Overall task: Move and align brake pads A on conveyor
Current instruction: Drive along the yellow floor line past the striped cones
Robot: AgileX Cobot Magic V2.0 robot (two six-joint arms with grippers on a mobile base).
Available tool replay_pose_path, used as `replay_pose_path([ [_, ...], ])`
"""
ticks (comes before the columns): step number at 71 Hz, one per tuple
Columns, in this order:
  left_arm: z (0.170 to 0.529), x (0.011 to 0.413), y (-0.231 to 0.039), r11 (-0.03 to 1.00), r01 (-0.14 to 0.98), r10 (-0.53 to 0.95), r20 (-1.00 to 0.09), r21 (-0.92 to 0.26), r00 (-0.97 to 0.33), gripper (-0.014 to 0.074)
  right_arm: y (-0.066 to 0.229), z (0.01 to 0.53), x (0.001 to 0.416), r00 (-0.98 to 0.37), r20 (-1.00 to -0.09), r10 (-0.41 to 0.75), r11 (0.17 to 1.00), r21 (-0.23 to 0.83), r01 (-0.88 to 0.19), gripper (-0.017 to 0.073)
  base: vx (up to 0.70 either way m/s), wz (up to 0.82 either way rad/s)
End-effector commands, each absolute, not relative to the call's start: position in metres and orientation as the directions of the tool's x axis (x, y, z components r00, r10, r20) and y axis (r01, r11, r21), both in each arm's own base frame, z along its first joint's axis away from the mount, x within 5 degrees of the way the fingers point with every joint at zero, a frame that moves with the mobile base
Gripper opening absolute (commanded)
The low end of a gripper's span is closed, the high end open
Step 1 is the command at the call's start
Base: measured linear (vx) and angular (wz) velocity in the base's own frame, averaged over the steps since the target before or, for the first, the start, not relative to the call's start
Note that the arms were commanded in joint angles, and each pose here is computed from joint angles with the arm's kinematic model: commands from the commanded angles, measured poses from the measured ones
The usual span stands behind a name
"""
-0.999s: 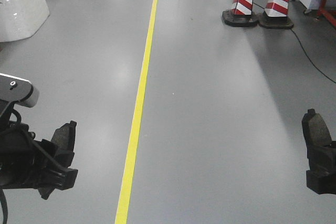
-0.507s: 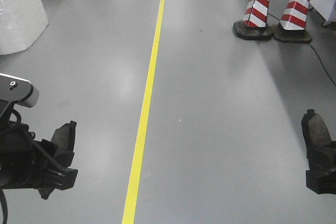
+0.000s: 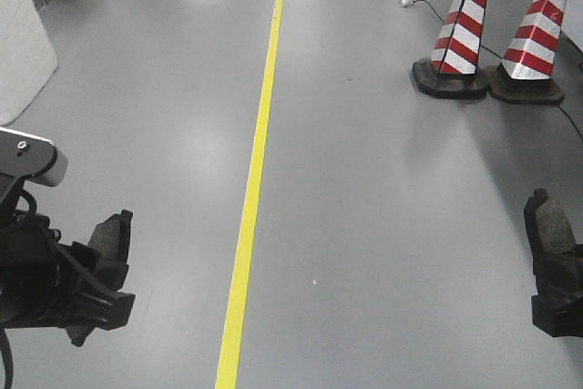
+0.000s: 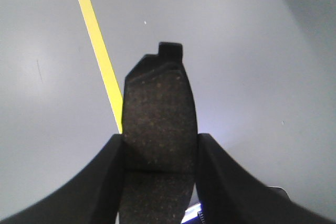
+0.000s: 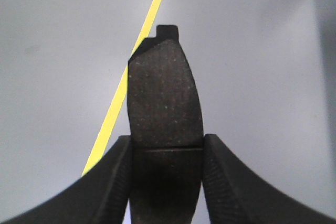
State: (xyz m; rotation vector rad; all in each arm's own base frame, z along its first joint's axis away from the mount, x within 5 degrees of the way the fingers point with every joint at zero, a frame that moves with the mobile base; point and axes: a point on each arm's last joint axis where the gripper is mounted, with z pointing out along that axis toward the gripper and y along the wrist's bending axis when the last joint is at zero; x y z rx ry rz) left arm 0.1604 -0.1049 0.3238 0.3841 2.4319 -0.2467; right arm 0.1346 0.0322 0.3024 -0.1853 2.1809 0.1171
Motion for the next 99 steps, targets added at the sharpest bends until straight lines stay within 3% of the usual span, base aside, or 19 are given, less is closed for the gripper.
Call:
replay_pose_path([
  [1, 0.3401, 0.1619, -0.1065, 0.931, 0.349, 0.174, -0.712, -0.106, -0.681, 0.0083, 0.0334, 0.3192, 0.1386, -0.470, -0.879, -0.087, 0.981, 0.006, -0.193, 0.0069, 0.68, -0.04],
  [99, 0.3401, 0.1619, -0.1064, 0.931, 0.349, 0.174, -0.712, -0.106, -0.681, 0.0083, 0.0334, 0.3192, 0.1386, -0.470, -0.878, -0.087, 0.981, 0.006, -0.193, 0.0069, 0.70, -0.05],
])
